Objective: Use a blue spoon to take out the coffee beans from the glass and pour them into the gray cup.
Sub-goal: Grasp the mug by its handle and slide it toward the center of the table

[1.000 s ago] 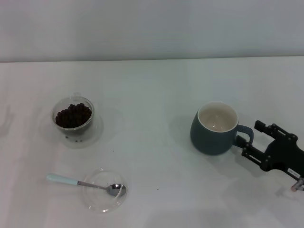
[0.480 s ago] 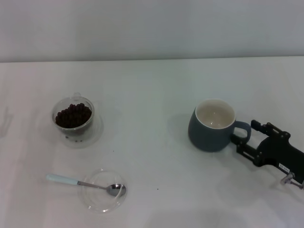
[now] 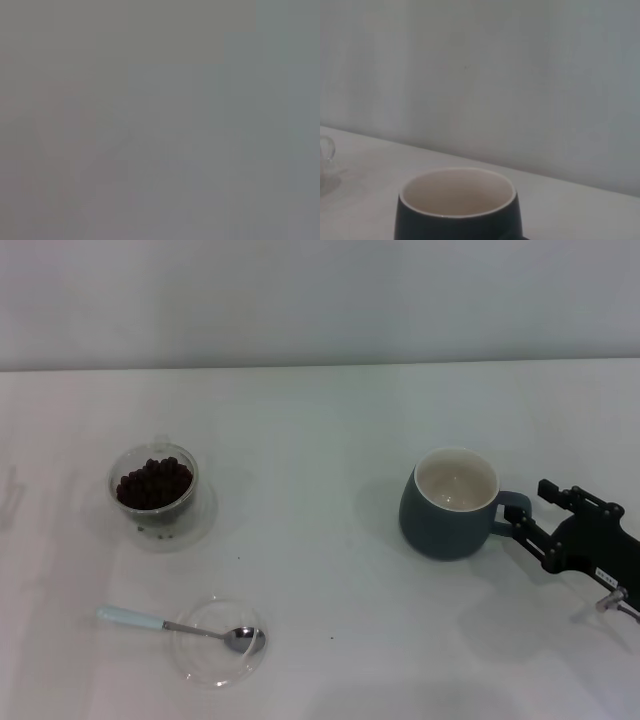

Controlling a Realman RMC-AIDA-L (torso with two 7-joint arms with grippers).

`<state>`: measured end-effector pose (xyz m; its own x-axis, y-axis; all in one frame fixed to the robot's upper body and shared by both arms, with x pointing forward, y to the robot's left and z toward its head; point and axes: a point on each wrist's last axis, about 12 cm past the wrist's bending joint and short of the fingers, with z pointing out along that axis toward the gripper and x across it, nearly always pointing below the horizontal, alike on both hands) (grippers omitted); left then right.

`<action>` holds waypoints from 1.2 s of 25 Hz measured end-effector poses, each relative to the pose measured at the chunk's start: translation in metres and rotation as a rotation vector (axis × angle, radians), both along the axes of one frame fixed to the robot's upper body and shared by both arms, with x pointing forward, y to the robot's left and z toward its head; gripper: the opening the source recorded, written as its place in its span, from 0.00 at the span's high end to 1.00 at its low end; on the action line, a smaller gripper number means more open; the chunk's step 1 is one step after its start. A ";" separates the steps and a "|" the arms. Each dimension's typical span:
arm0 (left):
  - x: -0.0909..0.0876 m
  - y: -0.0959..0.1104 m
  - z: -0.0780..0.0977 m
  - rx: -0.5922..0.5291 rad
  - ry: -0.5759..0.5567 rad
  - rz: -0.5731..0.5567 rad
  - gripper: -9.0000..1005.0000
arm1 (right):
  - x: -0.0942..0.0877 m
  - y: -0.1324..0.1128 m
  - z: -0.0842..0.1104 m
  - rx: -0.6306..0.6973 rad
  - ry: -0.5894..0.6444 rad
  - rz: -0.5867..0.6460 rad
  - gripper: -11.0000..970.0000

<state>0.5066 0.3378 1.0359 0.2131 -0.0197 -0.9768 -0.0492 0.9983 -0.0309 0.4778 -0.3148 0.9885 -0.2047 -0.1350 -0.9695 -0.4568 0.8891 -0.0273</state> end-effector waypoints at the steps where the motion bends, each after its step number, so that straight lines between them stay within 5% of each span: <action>1: 0.000 0.000 0.000 0.000 0.000 0.000 0.11 | 0.001 0.000 0.000 -0.001 -0.001 0.001 0.41; 16: 0.002 -0.001 0.001 0.000 -0.004 -0.002 0.11 | 0.010 0.002 0.005 0.006 -0.024 -0.008 0.46; 30: 0.001 0.000 0.001 0.000 -0.004 -0.001 0.11 | 0.016 0.017 0.009 0.003 -0.042 0.064 0.80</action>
